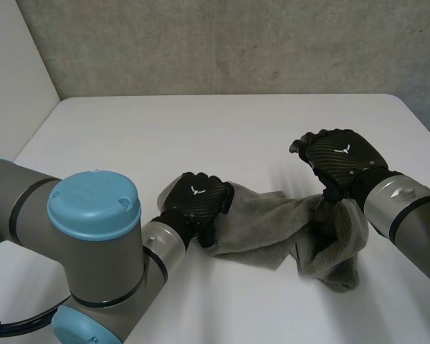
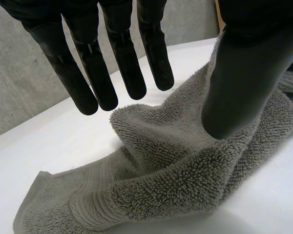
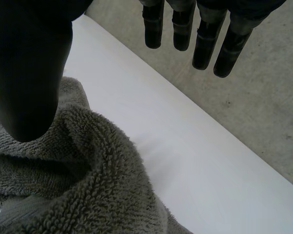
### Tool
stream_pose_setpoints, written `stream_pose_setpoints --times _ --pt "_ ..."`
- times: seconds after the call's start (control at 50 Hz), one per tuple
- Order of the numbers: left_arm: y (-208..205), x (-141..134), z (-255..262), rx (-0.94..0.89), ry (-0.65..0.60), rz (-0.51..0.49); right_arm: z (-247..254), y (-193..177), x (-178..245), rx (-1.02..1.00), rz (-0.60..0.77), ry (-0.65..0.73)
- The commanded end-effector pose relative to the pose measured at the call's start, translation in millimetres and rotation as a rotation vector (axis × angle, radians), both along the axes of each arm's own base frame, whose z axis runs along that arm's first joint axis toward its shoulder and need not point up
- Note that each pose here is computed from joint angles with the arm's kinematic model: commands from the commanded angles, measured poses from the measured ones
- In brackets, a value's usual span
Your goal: Fold the towel.
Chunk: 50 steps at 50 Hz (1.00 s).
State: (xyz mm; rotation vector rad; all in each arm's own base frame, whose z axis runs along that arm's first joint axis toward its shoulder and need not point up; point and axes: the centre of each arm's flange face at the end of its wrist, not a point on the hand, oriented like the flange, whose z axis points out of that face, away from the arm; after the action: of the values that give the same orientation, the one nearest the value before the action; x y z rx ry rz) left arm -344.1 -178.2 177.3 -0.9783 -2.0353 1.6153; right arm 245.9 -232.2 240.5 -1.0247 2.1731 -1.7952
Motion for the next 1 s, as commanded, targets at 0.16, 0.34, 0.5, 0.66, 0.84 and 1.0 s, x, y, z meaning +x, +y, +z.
stream_pose_setpoints --times 0.16,0.34,0.5,0.66,0.84,1.0 --pt "-11.3 -0.3 9.2 0.087 0.045 0.009 -10.1 -19.3 12.9 0.08 0.061 0.041" --pt "-10.2 -0.1 2.7 0.106 0.031 0.004 8.1 -17.1 11.5 0.031 0.057 0.015" --pt "-9.0 0.4 -3.5 0.102 -0.003 -0.004 28.4 -24.1 -0.9 0.021 0.008 -0.014" --pt "-11.5 -0.6 -22.3 0.08 -0.087 -0.021 24.2 -33.5 -18.6 0.169 0.006 -0.011" --pt "-16.4 -4.3 -34.2 0.059 -0.136 -0.034 -18.4 -50.7 -28.1 0.374 0.037 -0.029" --pt "-21.4 -7.0 -28.3 0.034 -0.127 -0.032 -37.7 -57.4 -25.5 0.435 0.051 -0.02"
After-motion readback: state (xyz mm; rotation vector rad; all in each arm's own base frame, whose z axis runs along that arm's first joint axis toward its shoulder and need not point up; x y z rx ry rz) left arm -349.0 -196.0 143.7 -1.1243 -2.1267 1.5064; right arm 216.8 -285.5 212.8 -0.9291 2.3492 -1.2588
